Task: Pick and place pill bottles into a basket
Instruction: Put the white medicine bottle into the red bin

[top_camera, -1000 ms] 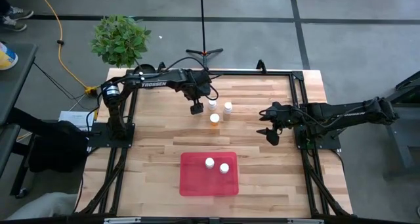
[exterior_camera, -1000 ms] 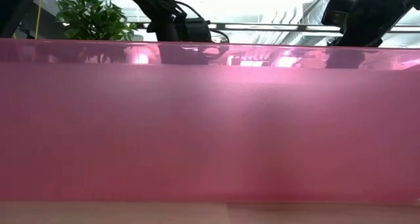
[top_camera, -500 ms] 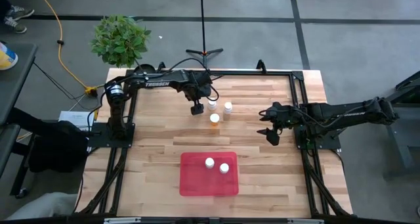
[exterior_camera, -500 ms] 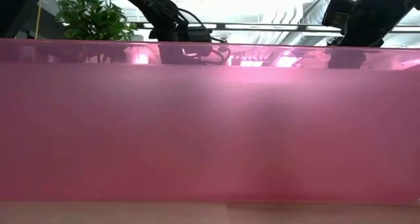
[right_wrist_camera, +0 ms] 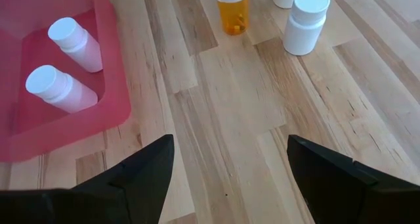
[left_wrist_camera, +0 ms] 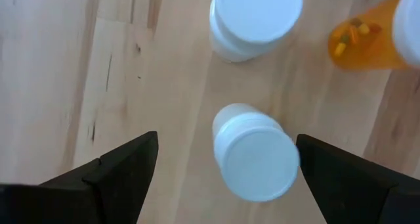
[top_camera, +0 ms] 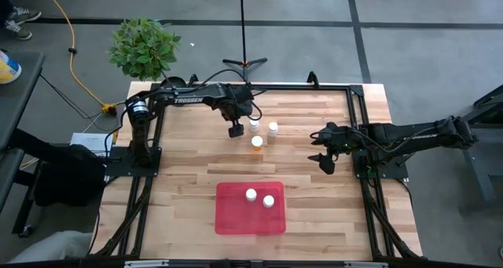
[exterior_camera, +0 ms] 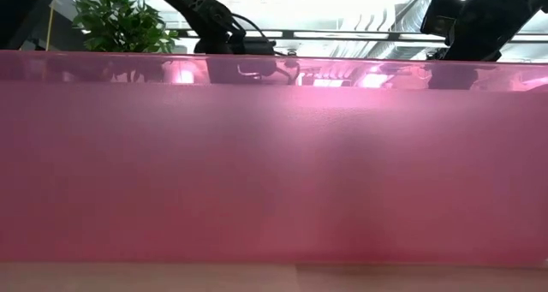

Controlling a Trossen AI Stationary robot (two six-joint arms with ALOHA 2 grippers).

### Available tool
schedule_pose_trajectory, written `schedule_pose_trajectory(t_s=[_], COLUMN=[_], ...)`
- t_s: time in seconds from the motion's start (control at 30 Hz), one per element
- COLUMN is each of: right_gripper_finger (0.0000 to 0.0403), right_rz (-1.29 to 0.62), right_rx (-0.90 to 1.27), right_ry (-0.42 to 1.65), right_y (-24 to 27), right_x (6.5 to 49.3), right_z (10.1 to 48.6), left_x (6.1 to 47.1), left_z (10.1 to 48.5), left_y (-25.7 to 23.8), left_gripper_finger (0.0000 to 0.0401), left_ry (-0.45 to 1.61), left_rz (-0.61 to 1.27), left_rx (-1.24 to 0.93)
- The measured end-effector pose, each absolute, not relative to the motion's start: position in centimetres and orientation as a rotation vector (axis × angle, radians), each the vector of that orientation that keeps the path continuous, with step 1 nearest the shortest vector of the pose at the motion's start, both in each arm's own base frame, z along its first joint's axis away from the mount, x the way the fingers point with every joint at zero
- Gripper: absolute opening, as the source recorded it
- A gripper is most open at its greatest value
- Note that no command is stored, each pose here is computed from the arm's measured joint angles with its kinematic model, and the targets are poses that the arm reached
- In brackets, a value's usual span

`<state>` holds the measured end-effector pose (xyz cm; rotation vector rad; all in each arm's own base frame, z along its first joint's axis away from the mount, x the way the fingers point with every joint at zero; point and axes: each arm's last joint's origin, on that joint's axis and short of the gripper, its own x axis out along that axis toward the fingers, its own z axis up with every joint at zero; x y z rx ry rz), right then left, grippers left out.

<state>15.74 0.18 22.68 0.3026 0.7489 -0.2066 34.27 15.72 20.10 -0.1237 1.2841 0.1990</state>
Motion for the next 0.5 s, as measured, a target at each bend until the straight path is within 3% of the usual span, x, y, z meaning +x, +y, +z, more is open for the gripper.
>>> schedule_pose_trajectory(t_s=[0.5], right_gripper_finger=[0.0287], right_rz=[-0.210], right_rx=[0.311], right_ry=[0.749], right_y=[0.18], right_x=[15.74], right_z=[22.67], left_x=[33.97], left_z=[19.21], left_y=[15.96], left_gripper_finger=[0.0391], left_ry=[1.260], left_rz=[0.170], left_rx=[-0.170])
